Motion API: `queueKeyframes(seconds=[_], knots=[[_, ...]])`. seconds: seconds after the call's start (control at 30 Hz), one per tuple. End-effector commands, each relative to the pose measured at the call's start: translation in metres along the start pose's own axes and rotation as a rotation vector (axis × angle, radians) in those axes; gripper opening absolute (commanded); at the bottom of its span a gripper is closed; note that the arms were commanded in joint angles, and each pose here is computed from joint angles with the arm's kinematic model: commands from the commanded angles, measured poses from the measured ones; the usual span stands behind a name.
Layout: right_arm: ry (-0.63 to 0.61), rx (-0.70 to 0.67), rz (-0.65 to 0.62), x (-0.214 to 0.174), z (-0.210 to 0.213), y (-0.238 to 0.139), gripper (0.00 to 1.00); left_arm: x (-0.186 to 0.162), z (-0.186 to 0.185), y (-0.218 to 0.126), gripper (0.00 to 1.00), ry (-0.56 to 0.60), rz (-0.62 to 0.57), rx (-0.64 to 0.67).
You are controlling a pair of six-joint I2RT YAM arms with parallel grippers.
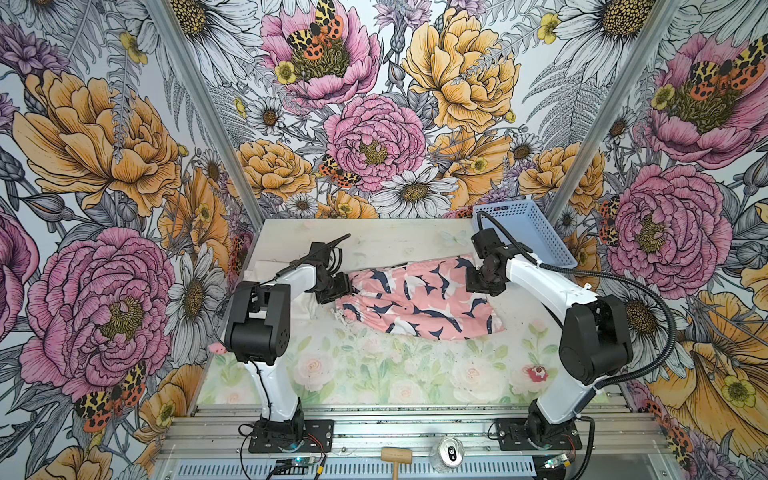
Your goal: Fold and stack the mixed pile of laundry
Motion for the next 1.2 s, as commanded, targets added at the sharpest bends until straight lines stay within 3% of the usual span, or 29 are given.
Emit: queueKeyframes(seconds=[0.0,0.13,0.4,0.5,0.63,0.9,1.03,1.17], knots=[[-0.022,0.019,-0.044,0.006,0.005,-0.017,0.51,-0.010,0.008,0.009,0.59,0.005,0.052,0.075],[-0.024,0.023,-0.044,0.007,0.006,-0.016,0.52,-0.013,0.008,0.019,0.51,0.032,0.116,0.153],[-0.014,0.040,-0.059,0.007,0.008,-0.019,0.53,-0.021,0.014,0.032,0.50,0.041,0.188,0.253],[-0.011,0.049,-0.065,0.006,0.009,-0.020,0.53,-0.024,0.012,0.039,0.44,0.055,0.219,0.284],[-0.005,0.057,-0.074,0.005,0.009,-0.021,0.54,-0.027,0.012,0.045,0.26,0.067,0.248,0.321],[0.011,0.080,-0.084,-0.001,0.010,-0.016,0.56,-0.032,0.011,0.059,0.00,0.065,0.276,0.342],[0.018,0.120,-0.078,-0.004,0.016,-0.007,0.57,-0.030,0.004,0.060,0.00,0.078,0.270,0.328],[0.010,0.194,-0.087,-0.002,0.035,0.000,0.57,-0.019,-0.005,0.033,0.00,0.098,0.228,0.310]])
Point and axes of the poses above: each gripper's point midway between its finger pads, its own y axis out along the fingers, its own z axis along the line the jaws close on, x = y × z, the point moved 4 cm from there along -y, back along the fingers, and after that the axes turned 5 degrees about -y, right-handed, at the moved point
